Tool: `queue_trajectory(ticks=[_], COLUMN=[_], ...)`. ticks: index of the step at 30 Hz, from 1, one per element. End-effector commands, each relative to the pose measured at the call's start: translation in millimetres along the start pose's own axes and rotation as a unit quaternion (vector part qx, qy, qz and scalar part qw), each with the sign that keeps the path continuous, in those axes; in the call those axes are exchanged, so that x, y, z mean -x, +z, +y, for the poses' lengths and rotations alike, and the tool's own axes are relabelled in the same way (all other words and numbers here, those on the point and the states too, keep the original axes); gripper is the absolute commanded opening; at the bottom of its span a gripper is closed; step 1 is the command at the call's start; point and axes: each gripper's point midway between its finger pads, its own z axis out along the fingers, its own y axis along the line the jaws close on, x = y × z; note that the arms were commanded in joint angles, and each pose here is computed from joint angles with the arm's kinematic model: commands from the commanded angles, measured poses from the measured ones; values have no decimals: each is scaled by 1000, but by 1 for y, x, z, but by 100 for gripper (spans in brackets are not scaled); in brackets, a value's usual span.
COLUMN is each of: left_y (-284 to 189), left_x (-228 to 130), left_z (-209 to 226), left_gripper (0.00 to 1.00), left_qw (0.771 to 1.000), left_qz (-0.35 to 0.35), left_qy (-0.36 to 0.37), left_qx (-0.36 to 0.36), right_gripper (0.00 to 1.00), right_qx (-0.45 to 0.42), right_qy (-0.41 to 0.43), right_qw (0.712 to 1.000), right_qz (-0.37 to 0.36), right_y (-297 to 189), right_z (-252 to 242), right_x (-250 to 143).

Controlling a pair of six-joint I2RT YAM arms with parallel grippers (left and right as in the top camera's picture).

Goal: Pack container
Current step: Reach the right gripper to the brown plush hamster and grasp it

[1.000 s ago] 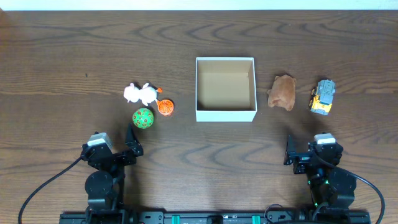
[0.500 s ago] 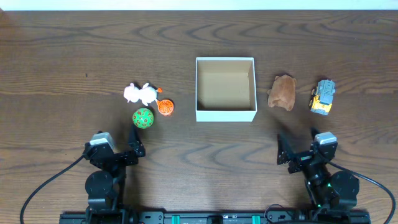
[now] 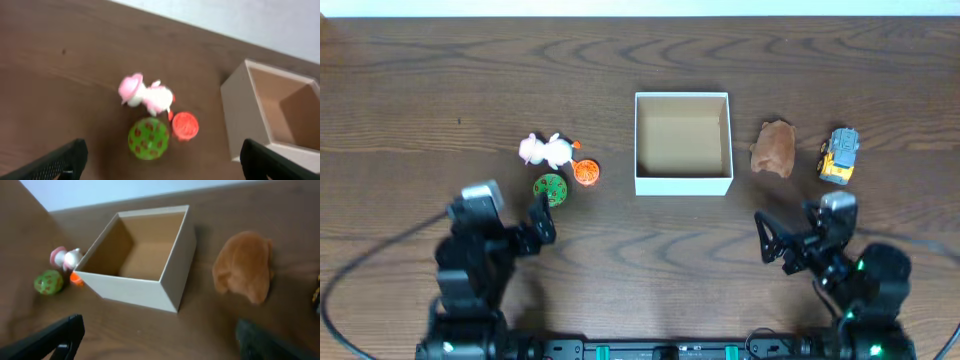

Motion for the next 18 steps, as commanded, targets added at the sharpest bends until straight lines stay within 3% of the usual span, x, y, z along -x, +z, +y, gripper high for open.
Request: queue_trajectory(ticks=[1,8,14,18], left_y=[5,42,72,82], left_x=[38,68,71,62], left_z=[-7,2,30,52], left_gripper=[98,98,98,98], left_qw=[999,988,975,967], left_qz=[25,139,199,219], left_qy=[17,8,-21,-41], left_qx=[14,60,101,125], right_gripper=[99,99,99,99], right_qx=[-19,-76,-104,-126], right_qy=[-30,3,-25,-43], right_qw=[998,978,962,949], right_qz=[48,193,253,287], right_y=[1,20,58,87], right_z=[-2,-21,-39,-57], right_x=[30,80,122,127])
